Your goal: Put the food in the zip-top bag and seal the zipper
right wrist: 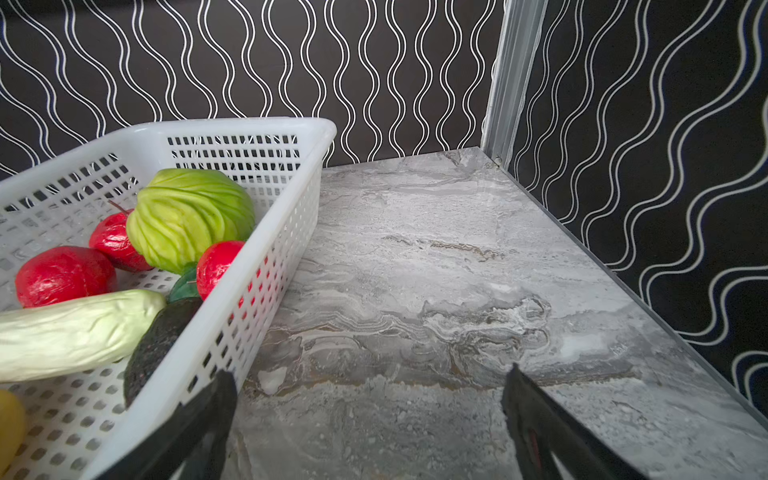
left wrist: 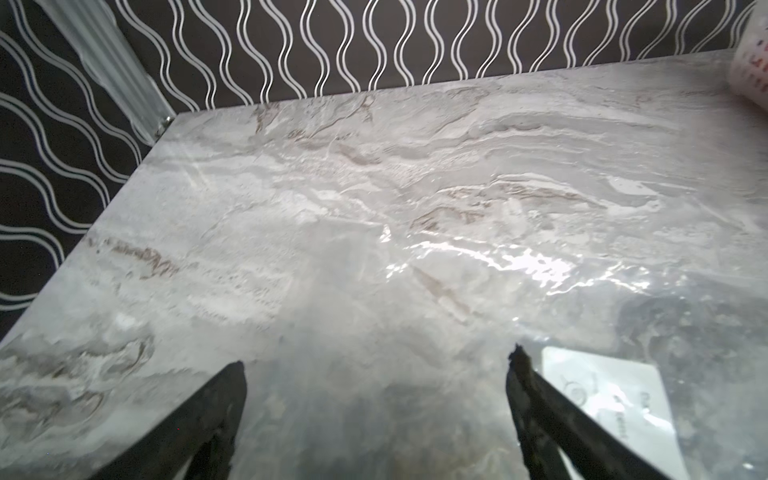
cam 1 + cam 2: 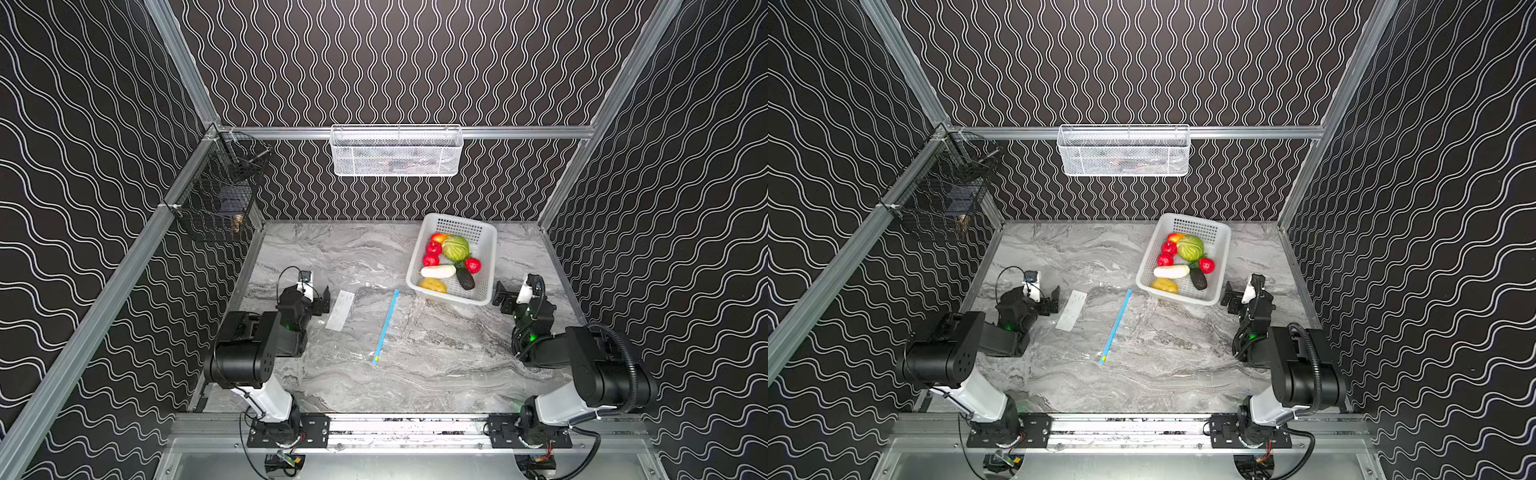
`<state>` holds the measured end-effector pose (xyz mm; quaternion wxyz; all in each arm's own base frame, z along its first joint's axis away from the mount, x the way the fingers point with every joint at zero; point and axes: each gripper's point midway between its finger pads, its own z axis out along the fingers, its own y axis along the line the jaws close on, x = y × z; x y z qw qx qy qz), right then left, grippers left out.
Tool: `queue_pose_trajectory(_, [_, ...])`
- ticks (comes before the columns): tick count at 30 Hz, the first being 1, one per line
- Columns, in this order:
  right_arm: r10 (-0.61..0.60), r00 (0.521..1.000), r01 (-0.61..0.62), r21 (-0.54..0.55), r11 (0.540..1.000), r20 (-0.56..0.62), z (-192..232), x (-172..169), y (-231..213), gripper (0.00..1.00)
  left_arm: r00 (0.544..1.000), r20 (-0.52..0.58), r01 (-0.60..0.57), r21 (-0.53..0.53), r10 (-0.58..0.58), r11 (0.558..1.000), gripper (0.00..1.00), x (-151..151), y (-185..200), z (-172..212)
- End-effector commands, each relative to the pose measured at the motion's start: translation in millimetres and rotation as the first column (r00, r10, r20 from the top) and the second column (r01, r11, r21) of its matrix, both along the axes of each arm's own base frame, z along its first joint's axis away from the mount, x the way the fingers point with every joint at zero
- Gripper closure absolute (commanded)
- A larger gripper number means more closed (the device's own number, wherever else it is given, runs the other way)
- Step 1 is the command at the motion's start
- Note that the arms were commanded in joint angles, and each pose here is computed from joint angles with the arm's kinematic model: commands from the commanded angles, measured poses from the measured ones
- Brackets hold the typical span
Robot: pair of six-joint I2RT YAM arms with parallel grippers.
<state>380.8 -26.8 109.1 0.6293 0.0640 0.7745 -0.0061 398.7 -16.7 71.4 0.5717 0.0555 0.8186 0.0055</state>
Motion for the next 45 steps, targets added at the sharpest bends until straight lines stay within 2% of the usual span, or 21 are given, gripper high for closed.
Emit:
queue_pose_trajectory(1, [0.005,0.999,-0.004,-0.004,1.000,0.032,7.8,1.6,0.6,0.01,0.999,0.013,-0.040,0.020,0.040,0.999,0.01,1.7,6.2,3.5])
queue_pose_trajectory(27, [0.002,0.999,-0.002,-0.006,1.000,0.033,8.4,1.9,0.1,0.01,0.999,0.010,-0.043,0.027,0.043,0.999,0.01,1.9,5.5,3.1])
queue_pose_trajectory(35, [-0.042,0.997,0.043,-0.023,0.999,0.060,12.3,-3.9,-2.7,0.01,1.000,0.010,-0.026,0.027,0.026,0.999,0.01,1.8,2.9,3.2])
queue_pose_trajectory(41, [-0.066,0.996,0.068,-0.030,0.997,0.064,13.3,-5.0,-4.3,0.01,0.999,0.031,-0.042,0.068,0.040,0.997,0.01,-1.4,-1.1,5.5])
queue_pose_trajectory(43, [-0.112,0.990,0.116,-0.045,0.992,0.086,17.3,-9.6,-6.3,0.01,0.995,0.053,-0.082,0.064,0.079,0.995,0.01,-4.4,5.3,9.8])
queue_pose_trajectory(45, [-0.133,0.986,0.139,-0.051,0.989,0.105,19.6,-13.4,-8.1,0.01,0.979,0.088,-0.191,0.048,0.186,0.981,0.01,-11.0,23.0,20.2])
